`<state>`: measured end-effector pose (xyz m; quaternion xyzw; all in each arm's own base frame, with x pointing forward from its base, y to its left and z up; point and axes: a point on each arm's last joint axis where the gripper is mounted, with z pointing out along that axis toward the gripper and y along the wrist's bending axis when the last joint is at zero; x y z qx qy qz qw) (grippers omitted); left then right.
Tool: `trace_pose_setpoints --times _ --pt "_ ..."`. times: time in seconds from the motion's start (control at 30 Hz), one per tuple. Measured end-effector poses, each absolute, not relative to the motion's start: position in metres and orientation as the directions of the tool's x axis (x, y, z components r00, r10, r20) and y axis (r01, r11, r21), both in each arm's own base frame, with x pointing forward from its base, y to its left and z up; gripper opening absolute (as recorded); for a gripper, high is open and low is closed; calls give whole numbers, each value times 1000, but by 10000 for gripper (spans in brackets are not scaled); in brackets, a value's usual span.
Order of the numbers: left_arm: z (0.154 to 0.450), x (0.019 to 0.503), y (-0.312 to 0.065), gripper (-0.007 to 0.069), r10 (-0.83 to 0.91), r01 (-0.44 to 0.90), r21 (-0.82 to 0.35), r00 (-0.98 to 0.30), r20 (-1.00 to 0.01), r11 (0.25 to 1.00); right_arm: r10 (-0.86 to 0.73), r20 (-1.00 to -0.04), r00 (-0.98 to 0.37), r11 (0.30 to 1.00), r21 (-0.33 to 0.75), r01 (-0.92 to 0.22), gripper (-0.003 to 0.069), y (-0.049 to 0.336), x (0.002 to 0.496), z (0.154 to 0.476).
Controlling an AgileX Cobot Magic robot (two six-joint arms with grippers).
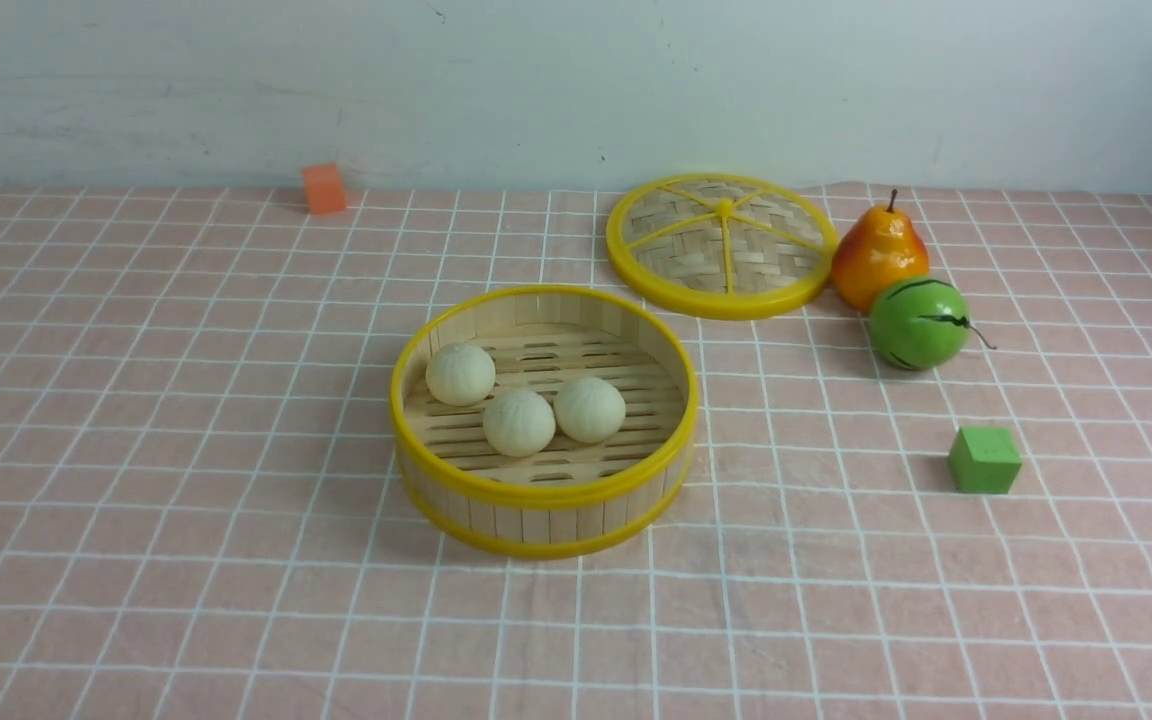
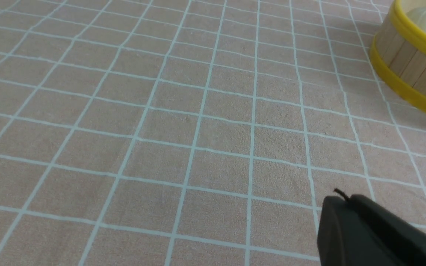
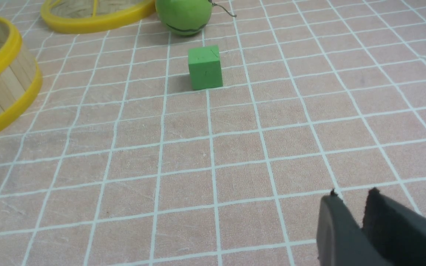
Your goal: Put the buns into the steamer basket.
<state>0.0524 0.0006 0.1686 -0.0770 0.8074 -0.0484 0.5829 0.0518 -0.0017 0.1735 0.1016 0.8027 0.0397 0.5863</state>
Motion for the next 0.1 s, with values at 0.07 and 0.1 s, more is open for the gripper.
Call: trace_pose_setpoints --times 0.07,0.1 --pt "169 52 1 -6 -181 -68 -168 -309 -934 983 210 -933 -292 976 183 116 125 -2 52 173" --pt "169 52 1 -4 -181 -68 -168 -309 -934 983 210 -933 -292 976 183 116 126 -2 52 173"
